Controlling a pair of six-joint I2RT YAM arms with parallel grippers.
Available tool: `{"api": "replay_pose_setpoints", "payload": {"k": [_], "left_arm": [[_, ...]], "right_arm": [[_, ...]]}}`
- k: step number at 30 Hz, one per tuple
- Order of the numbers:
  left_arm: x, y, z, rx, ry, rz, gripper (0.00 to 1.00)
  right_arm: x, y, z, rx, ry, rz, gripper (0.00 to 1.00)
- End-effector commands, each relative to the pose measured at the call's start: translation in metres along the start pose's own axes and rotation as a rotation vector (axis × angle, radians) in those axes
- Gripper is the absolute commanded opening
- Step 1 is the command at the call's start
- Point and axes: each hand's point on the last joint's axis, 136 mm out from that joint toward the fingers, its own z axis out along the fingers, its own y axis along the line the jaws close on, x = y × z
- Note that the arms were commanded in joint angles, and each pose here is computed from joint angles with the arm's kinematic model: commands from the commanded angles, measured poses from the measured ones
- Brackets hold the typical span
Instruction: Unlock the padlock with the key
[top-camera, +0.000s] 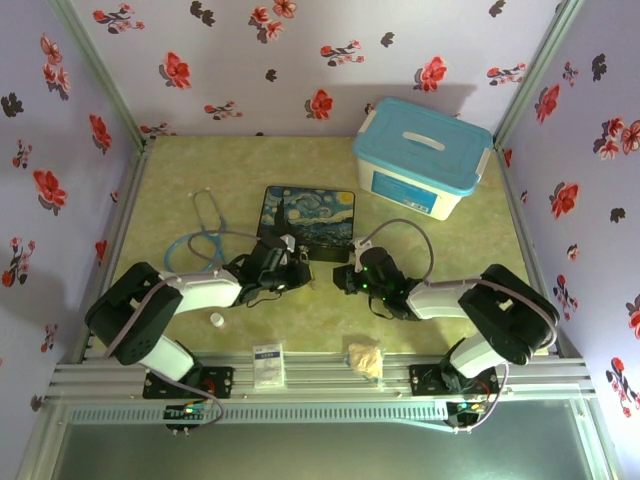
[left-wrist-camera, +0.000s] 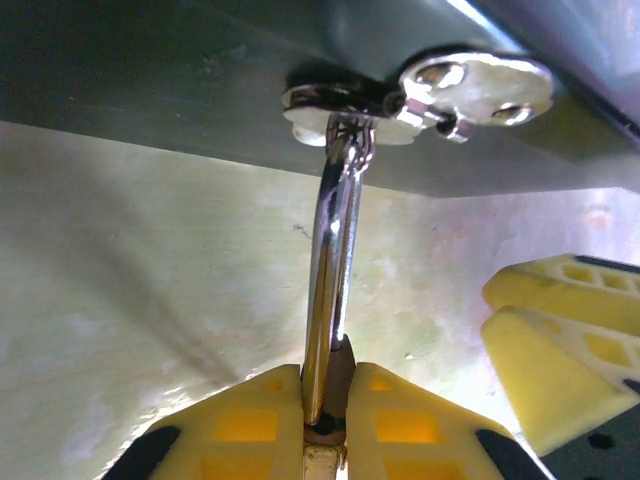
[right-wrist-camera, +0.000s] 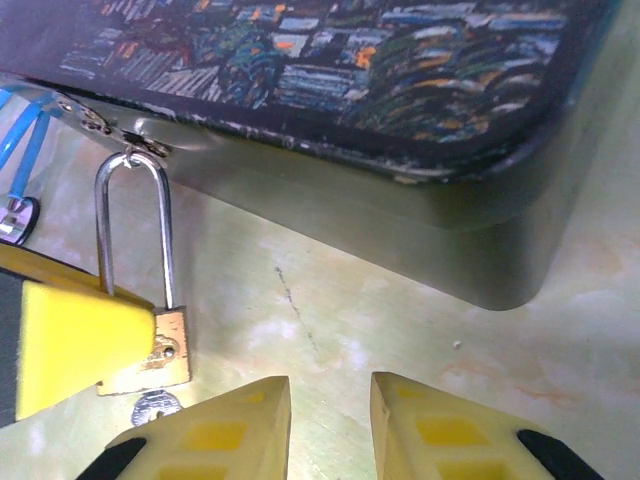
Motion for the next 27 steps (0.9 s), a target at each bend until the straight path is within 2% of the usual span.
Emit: {"api": "replay_pose_setpoints", "payload": {"k": [1,6,15,22,27], "left_arm": [[0.010,0.025,-0.004,-0.130,0.060,0.064,0.04],[0.008,0.039,-0.005,-0.240,0.047,0.125,0.09],[0.009,0.048,-0.002,-0.378,0.047,0.220,0.17],[0.011,0.044,0.000,-0.427,0.042,0.277,0.24],[0.013,0.043,0.004,-0.500,0.059,0.341,0.24]], "right_arm": [[-0.004,-0.003,0.004,0.061,-0.010,-0.007,0.27],[0.000,-0.005,0.007,0.110,0.012,-0.039,0.27],[0.005,-0.007,0.012,0.113,0.021,-0.032,0.27],[0.009,-0.009,0.016,0.117,0.036,-0.035,0.27],[0.010,-0.009,0.017,0.114,0.039,-0.031,0.26]]}}
